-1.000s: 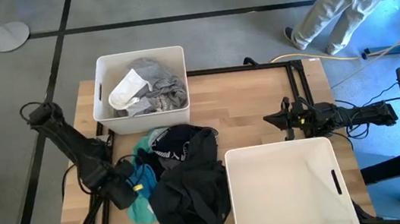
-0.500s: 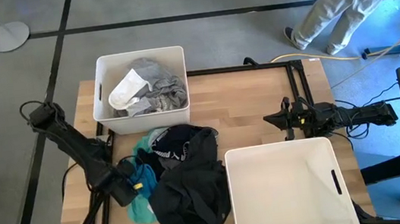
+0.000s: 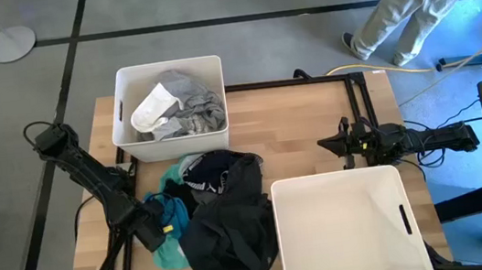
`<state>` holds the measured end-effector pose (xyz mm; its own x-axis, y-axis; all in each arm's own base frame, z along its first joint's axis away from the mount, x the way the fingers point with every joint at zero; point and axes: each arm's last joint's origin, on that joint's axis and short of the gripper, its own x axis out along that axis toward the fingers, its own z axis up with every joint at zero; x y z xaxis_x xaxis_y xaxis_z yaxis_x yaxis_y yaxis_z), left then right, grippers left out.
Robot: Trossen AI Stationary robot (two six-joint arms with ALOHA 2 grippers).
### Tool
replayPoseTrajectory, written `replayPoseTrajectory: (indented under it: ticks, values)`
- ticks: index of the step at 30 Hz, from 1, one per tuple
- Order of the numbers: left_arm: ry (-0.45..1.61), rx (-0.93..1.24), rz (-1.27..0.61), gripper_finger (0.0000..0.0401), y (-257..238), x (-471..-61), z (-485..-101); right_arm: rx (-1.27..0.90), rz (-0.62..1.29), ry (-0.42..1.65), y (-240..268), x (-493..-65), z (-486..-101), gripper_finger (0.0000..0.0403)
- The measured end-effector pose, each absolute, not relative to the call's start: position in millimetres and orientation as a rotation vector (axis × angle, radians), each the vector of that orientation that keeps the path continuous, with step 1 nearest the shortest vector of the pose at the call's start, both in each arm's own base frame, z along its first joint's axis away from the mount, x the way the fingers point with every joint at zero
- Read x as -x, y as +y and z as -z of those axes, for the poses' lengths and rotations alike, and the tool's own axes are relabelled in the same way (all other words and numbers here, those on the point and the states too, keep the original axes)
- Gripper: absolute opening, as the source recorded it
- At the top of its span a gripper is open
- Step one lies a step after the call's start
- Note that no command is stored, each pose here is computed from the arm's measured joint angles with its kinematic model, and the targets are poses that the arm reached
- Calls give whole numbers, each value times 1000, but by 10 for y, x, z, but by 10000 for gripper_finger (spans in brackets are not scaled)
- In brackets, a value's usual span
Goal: Sort clothes
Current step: Put the gray socks into the top left laundry bin
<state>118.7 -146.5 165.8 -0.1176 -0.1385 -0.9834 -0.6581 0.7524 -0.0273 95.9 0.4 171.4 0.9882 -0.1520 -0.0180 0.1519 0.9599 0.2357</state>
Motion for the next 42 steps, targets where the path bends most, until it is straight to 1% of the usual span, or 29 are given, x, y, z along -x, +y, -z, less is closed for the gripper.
replayPoseTrajectory:
  ticks: [5,11,17,23,29,34,42]
  values:
    - [1659,658,-452,17,-1520,-1239,-1787,-238,154,0,5,-959,-1714,3]
    - [1591,635,-432,6,-1594,-1339,-2167,-238,154,0,5,-959,-1714,3]
    - [1432,662,-405,11,-1665,-1450,-2653,-238,154,0,4,-959,-1714,3]
    - [1205,560,-378,9,-1620,-1526,-3095,-238,154,0,4,-959,-1714,3]
    - [921,308,-393,15,-1420,-1606,-3432,-238,154,0,5,-959,-1713,3]
    - [765,143,-455,16,-1151,-1660,-3609,-238,154,0,4,-959,-1714,3]
    - [628,72,-674,17,-619,-1648,-3798,-238,154,0,4,-959,-1714,3]
